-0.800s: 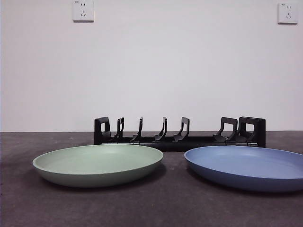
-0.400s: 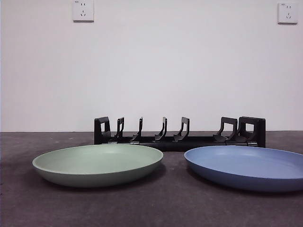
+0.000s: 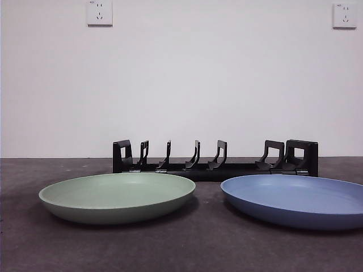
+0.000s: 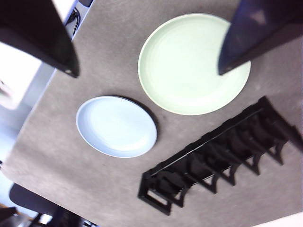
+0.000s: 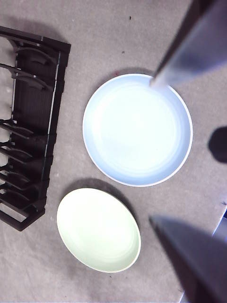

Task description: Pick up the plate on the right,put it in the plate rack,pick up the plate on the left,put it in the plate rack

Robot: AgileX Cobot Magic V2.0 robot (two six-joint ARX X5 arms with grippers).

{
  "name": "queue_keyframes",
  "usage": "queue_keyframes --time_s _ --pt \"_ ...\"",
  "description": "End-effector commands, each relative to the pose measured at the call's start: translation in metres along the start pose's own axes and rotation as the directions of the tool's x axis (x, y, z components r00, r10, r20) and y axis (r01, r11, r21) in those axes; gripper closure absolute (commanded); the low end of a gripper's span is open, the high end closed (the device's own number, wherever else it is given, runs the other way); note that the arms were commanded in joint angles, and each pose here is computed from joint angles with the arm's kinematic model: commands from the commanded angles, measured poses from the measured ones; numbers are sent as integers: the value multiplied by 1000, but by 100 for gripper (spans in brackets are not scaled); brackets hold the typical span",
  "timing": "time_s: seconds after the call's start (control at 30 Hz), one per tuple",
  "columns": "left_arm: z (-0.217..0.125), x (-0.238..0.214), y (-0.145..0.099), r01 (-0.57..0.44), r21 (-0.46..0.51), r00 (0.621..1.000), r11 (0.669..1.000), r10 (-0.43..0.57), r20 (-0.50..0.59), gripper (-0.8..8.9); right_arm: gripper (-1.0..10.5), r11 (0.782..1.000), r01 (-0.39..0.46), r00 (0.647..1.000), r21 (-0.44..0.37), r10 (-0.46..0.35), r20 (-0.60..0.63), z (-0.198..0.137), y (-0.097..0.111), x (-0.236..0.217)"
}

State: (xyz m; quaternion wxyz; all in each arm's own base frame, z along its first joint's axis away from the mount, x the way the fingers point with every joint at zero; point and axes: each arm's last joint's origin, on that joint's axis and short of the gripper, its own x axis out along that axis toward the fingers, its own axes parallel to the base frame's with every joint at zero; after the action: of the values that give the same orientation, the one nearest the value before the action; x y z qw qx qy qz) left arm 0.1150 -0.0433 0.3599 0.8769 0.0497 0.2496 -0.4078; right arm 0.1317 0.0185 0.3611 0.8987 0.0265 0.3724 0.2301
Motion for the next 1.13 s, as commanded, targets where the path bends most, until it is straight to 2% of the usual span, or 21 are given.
queue_keyframes --time_s 0.03,0.1,0.27,0.53,0.83,0.93,1.13 --pt "6 1 -6 47 120 999 992 -48 11 161 380 1000 -4 1000 24 5 -15 2 -2 4" --pt "12 4 -12 97 198 995 975 -100 3 161 380 999 3 999 39 -1 -48 5 -6 13" --pt "28 16 -26 209 322 977 923 -210 -32 162 382 989 121 969 88 -99 -225 15 -30 56" --pt "38 38 -40 230 425 973 876 -197 -121 162 384 979 148 902 139 -76 -425 17 -61 125" --pt "38 56 -52 255 472 964 844 -187 -188 162 395 971 179 835 160 -64 -546 7 -88 187" --pt "38 59 -53 262 473 962 841 -189 -197 162 453 969 180 820 167 -54 -569 3 -93 200" --pt "38 60 -53 253 484 965 838 -179 -194 162 453 967 184 798 177 -42 -601 -5 -101 218"
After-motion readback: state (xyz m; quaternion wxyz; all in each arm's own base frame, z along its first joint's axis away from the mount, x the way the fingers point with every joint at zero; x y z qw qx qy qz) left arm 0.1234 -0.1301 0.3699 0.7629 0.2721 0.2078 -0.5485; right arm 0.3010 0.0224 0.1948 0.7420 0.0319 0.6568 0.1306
